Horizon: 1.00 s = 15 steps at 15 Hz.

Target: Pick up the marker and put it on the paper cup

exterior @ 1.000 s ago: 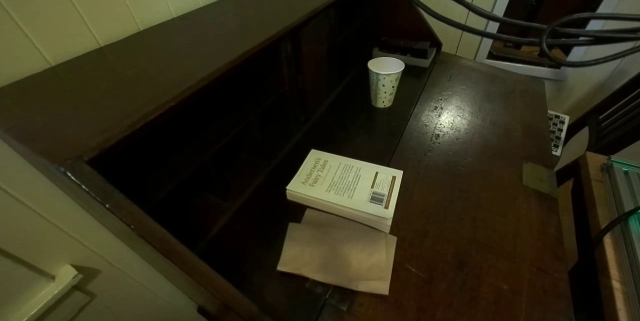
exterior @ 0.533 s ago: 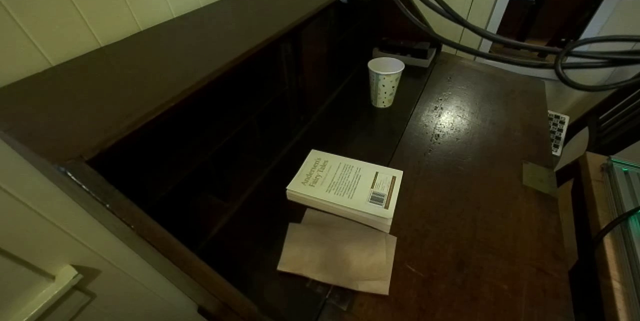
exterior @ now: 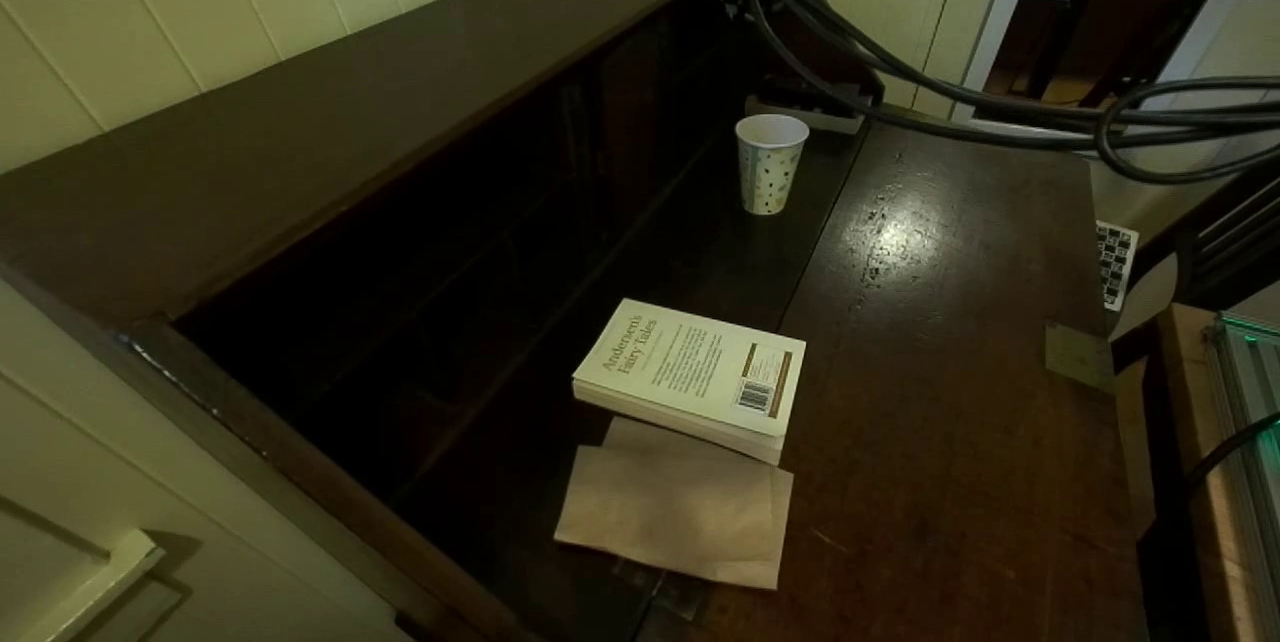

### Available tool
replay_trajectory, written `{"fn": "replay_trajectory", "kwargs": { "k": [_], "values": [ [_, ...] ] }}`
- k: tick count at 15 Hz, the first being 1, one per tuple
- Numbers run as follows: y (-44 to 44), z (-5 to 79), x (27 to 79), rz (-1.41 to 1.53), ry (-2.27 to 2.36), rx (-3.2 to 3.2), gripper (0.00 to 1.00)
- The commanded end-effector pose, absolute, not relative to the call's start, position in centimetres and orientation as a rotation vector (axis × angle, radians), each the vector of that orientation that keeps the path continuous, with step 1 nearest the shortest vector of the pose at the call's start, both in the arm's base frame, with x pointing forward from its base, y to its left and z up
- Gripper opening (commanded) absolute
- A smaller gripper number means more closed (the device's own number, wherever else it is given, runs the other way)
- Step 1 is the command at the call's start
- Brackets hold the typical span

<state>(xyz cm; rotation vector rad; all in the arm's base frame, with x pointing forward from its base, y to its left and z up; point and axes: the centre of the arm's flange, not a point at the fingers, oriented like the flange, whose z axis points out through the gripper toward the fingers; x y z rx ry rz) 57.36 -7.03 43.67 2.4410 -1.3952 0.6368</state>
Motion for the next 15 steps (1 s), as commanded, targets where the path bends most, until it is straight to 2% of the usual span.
{"fn": "replay_trajectory", "kwargs": {
  "k": [1,15],
  "values": [
    [-7.7,42.2,56.4,0.620,-1.421,2.404,0.06],
    [-9.7,35.0,56.9,0.363,-1.389,2.311,0.06]
  ]
}}
